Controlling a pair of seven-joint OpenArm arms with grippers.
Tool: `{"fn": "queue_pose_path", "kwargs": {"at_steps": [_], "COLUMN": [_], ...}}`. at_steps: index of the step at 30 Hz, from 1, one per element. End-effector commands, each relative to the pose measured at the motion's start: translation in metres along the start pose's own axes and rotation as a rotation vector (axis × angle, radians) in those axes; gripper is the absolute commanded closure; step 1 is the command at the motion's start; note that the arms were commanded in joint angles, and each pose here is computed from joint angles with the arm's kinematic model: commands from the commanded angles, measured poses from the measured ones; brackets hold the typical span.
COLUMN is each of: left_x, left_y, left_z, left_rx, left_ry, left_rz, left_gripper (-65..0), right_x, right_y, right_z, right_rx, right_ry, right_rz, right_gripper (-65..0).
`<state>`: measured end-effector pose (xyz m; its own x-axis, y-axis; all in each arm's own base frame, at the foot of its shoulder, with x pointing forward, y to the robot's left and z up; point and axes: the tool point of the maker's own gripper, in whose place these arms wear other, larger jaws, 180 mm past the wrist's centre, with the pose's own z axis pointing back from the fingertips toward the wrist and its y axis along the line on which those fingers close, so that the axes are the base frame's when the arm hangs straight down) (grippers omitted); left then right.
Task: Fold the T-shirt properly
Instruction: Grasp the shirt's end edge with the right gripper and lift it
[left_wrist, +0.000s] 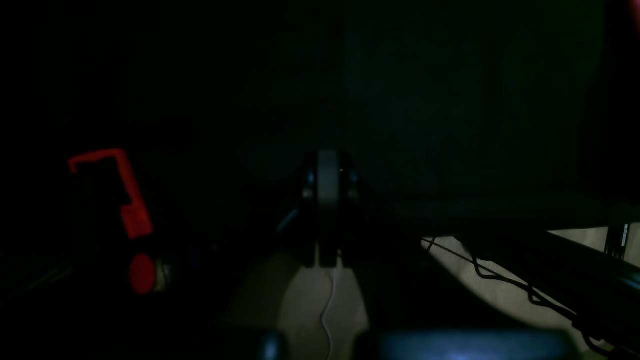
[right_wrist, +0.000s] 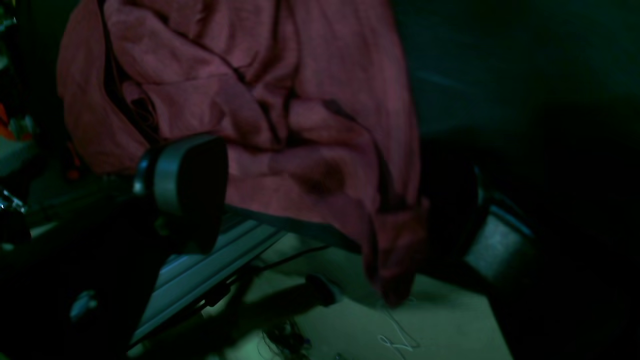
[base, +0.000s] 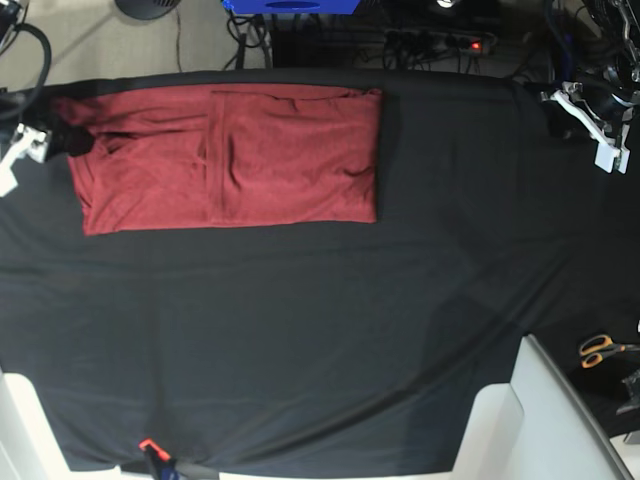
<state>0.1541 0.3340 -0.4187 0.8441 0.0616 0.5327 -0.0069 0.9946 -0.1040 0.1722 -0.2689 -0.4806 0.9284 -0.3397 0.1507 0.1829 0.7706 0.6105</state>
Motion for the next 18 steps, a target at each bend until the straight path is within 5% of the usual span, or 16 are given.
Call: {"fn": "queue_pose_path", "kwargs": {"at_steps": [1,18], "left_x": [0.012,0.011], "left_y": [0.004,0.003], "left_z": [0.005,0.005], "left_rx": [0.006,0.003], "left_ry": [-0.035,-0.033], "left_rz": [-0.015,-0.015], "left_gripper": [0.0,0.0], "right_x": [-0.003,-0.030], "right_y": [0.004,0.044], "right_z": [-0.006,-0.051], "right_rx": [0.003,0.094], "right_ry": [0.019,0.136], "right_rz": [0.013,0.061], "right_gripper": [-56.7,-56.4]}}
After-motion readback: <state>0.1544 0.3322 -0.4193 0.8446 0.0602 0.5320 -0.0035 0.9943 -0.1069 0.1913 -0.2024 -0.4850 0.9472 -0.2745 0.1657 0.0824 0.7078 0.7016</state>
